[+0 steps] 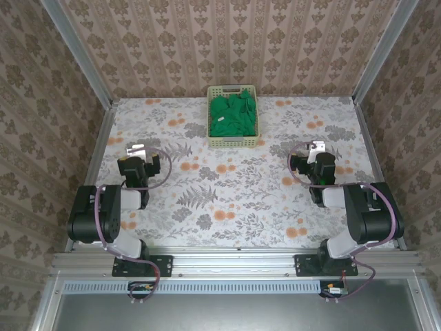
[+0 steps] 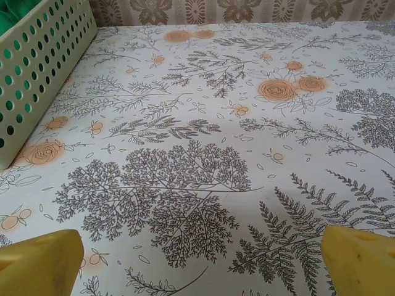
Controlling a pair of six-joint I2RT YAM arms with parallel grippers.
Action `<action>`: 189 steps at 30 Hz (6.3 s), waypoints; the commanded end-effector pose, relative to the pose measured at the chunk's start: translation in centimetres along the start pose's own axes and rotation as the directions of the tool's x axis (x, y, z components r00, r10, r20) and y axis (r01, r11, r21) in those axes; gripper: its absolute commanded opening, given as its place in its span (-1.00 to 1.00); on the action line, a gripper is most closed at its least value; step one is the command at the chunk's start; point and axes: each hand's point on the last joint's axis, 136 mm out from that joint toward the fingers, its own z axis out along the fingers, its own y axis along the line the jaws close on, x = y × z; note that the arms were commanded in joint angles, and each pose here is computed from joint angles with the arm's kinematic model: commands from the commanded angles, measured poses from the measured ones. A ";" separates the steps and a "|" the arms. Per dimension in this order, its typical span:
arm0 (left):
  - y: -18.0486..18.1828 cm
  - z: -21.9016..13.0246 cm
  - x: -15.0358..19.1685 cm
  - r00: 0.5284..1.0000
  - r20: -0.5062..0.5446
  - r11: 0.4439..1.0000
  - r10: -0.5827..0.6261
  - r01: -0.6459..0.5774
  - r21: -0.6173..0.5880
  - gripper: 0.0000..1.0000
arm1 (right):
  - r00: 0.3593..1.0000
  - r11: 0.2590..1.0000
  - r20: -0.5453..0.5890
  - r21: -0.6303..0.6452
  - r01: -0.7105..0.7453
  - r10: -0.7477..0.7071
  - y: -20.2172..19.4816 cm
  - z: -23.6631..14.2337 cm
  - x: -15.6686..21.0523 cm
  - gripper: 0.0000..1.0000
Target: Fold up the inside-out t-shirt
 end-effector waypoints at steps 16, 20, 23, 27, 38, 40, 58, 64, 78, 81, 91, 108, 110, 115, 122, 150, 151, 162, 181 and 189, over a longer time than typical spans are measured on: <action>-0.2 0.0 -0.8 0.999 0.034 1.000 -0.009 0.009 0.010 0.99 | 1.000 1.000 0.030 -0.014 -0.004 0.005 0.3 0.1 -1.1 1.00; -0.2 -0.1 -0.8 0.999 0.034 1.000 -0.009 0.009 0.009 1.00 | 1.000 1.000 0.030 -0.014 -0.005 0.005 0.2 0.1 -1.1 1.00; -0.2 0.0 -0.8 0.999 0.034 1.000 -0.010 0.009 0.009 1.00 | 1.000 1.000 0.030 -0.015 -0.004 0.004 0.3 0.1 -1.0 1.00; -0.2 -0.1 -0.9 0.999 0.035 1.000 -0.010 0.010 0.009 0.99 | 1.000 1.000 0.030 -0.015 -0.003 0.003 0.3 0.1 -1.1 1.00; -0.8 -1.5 -2.0 0.996 0.080 0.999 0.035 -0.036 0.000 1.00 | 0.999 1.000 0.045 -0.027 0.007 -0.006 0.5 -0.3 -1.2 1.00; -0.9 -2.9 -3.0 0.992 0.107 0.997 0.071 -0.067 -0.040 1.00 | 0.997 0.998 0.075 -0.062 0.029 -0.025 1.2 -1.1 -1.9 1.00; 1.6 -13.8 -12.5 0.916 -0.014 0.915 -0.402 0.401 -0.042 1.00 | 0.822 0.838 0.167 -0.081 -0.540 0.545 0.2 -16.1 -12.1 1.00; 0.0 -14.0 -12.3 0.782 -0.008 0.768 -0.623 0.614 0.185 1.00 | 0.810 0.791 0.065 -0.272 -0.548 0.583 3.9 -14.8 -13.5 1.00; -11.3 -11.3 -8.1 0.915 -0.341 0.914 -0.213 0.311 0.262 1.00 | 0.956 0.969 -0.293 -0.234 -0.076 0.004 21.6 0.1 -12.5 1.00; -12.2 -11.2 -7.4 0.913 -0.361 0.909 -0.189 0.302 0.288 1.00 | 0.945 0.982 -0.322 -0.187 -0.008 -0.053 23.3 3.6 -11.6 1.00; -13.1 -10.7 -4.5 0.903 -0.397 0.901 -0.163 0.300 0.313 1.00 | 0.908 0.990 -0.396 -0.091 0.107 -0.135 25.6 11.7 -8.4 1.00; -13.6 -10.4 -4.0 0.899 -0.402 0.892 -0.176 0.318 0.321 0.99 | 0.851 0.991 -0.510 -0.107 0.082 -0.126 26.7 17.4 -4.9 0.23; -13.5 -10.6 -4.2 0.897 -0.403 0.889 -0.182 0.325 0.321 1.00 | 0.858 0.990 -0.498 -0.125 0.070 -0.124 27.1 17.0 -5.9 -0.19; -13.5 -11.6 -5.4 0.894 -0.414 0.881 -0.173 0.328 0.340 0.99 | 0.905 0.985 -0.413 -0.166 0.039 -0.105 27.7 14.7 -11.7 -0.76; -12.9 -13.5 -6.7 0.886 -0.436 0.875 -0.156 0.329 0.354 1.00 | 0.970 0.980 -0.233 -0.196 0.029 -0.075 26.8 8.8 -22.7 -0.84; -11.7 -21.3 -9.7 0.893 -0.424 0.761 -0.150 0.378 0.527 1.00 | 0.990 0.927 -0.028 -0.356 0.121 -0.140 24.0 -21.7 -27.3 -0.82; -12.5 -21.9 -9.1 0.894 -0.431 0.750 -0.122 0.367 0.550 0.99 | 0.993 0.923 -0.039 -0.373 0.091 -0.114 23.5 -22.2 -26.2 -0.81; -16.0 -21.3 -3.2 0.861 -0.509 0.771 -0.001 0.325 0.547 1.00 | 0.916 0.949 -0.375 -0.315 0.019 -0.143 26.3 -13.7 -8.4 -0.85; -17.1 -19.2 -0.1 0.824 -0.566 0.810 -0.006 0.336 0.481 1.00 | 0.876 0.997 -0.481 -0.048 -0.064 0.034 17.8 -0.2 -9.9 0.86; -17.6 -19.0 0.3 0.824 -0.566 0.814 0.014 0.320 0.485 1.00 | 0.835 0.999 -0.548 0.000 -0.052 0.044 16.8 8.8 -8.6 0.80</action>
